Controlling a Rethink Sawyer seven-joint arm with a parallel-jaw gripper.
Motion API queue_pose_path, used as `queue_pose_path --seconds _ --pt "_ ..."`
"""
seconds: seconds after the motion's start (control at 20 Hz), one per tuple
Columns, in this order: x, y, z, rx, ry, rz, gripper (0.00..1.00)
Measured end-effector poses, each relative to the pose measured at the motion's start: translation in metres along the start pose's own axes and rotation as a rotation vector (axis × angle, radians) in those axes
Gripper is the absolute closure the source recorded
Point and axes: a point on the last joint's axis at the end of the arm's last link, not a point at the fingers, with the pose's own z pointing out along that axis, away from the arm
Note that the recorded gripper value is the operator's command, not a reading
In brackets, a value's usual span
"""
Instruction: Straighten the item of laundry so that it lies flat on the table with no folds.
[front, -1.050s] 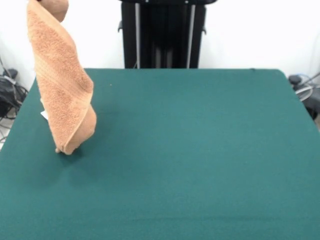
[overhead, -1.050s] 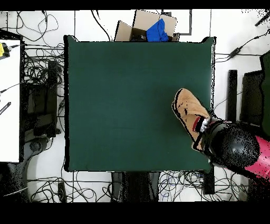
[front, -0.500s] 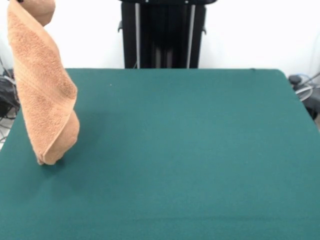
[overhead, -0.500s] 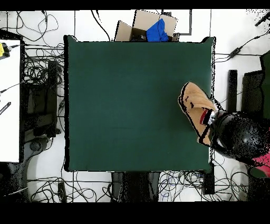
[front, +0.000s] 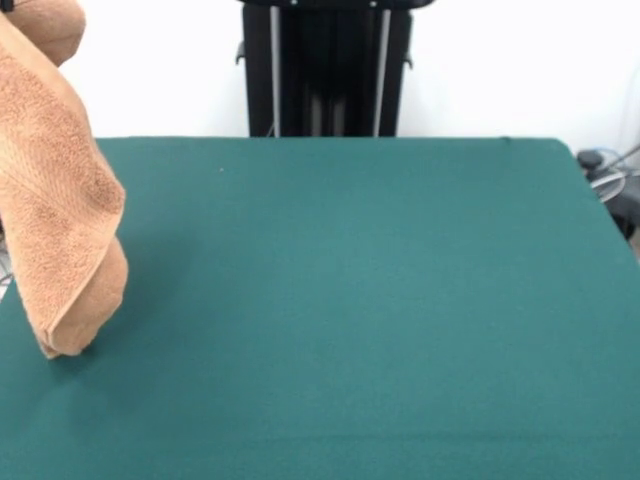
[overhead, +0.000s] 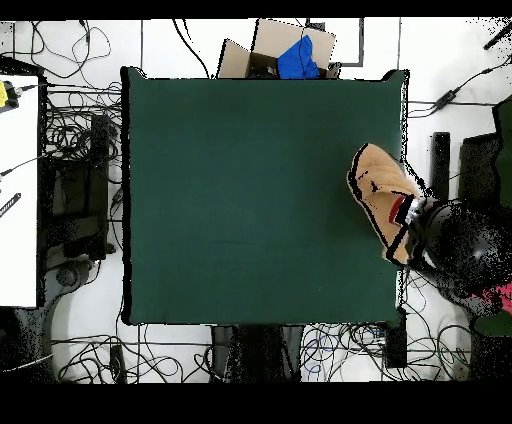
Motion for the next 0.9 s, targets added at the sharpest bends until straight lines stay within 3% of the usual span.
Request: queue_pose_path --seconds 0.55,0.9 --pt "-0.002 0.002 0.005 -0.005 0.005 -0.003 1.00" --pt "-0.003 0.025 0.005 -0.008 0.002 -0.040 1.00"
